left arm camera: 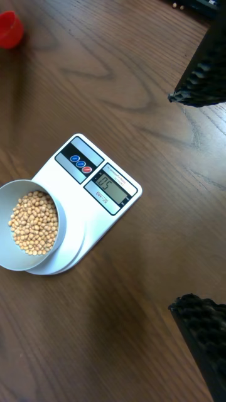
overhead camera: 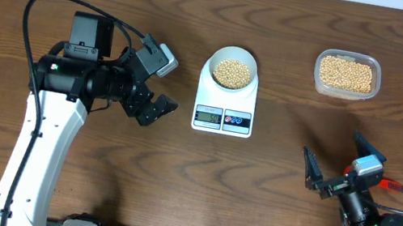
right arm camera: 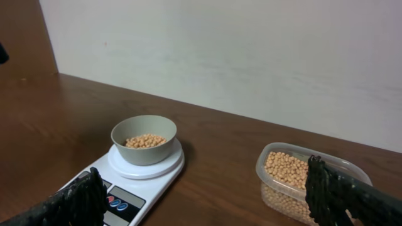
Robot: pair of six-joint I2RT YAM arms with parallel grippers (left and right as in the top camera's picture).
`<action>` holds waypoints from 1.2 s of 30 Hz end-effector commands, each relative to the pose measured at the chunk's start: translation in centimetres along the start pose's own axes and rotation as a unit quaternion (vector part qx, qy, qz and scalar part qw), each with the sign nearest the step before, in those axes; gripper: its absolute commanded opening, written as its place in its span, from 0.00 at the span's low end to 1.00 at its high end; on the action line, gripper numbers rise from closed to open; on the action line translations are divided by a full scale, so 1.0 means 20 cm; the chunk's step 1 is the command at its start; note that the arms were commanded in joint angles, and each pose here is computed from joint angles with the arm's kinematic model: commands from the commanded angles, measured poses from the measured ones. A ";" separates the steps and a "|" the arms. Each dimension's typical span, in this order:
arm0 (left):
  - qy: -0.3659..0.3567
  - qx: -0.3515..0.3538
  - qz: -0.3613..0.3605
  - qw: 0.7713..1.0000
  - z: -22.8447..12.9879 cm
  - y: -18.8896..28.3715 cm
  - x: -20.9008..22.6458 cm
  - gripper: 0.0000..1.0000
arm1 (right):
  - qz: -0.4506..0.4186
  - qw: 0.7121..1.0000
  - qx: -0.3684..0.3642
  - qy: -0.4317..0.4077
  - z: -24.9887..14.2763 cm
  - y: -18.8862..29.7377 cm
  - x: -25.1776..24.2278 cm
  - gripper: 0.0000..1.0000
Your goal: Scoop item into bowl and weigh 50g on scale
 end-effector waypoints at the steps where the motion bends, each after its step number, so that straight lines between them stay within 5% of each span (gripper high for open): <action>1: -0.007 -0.009 0.013 1.000 0.04 0.04 0.01 0.98 | 0.015 1.000 -0.001 -0.004 0.00 0.00 0.03 0.99; 12: -0.007 -0.009 0.013 1.000 0.04 0.04 0.01 0.98 | 0.018 1.000 -0.004 0.022 0.01 0.03 0.06 0.99; 20: -0.007 -0.009 0.013 1.000 0.04 0.04 0.01 0.98 | -0.087 0.996 -0.004 0.021 0.01 0.01 0.03 0.99; 36: -0.007 -0.009 0.013 1.000 0.04 0.04 0.01 0.98 | -0.149 0.988 -0.031 0.031 -0.07 0.08 -0.03 0.99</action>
Point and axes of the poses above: each gripper's point midway between its finger pads, its own y axis back along the fingers, its own x axis along the line the jaws close on, z = x × y, the point moved 6 cm from there along y, back along the fingers, and after that the axes turned 4 degrees about -y, right-handed, at the moved point
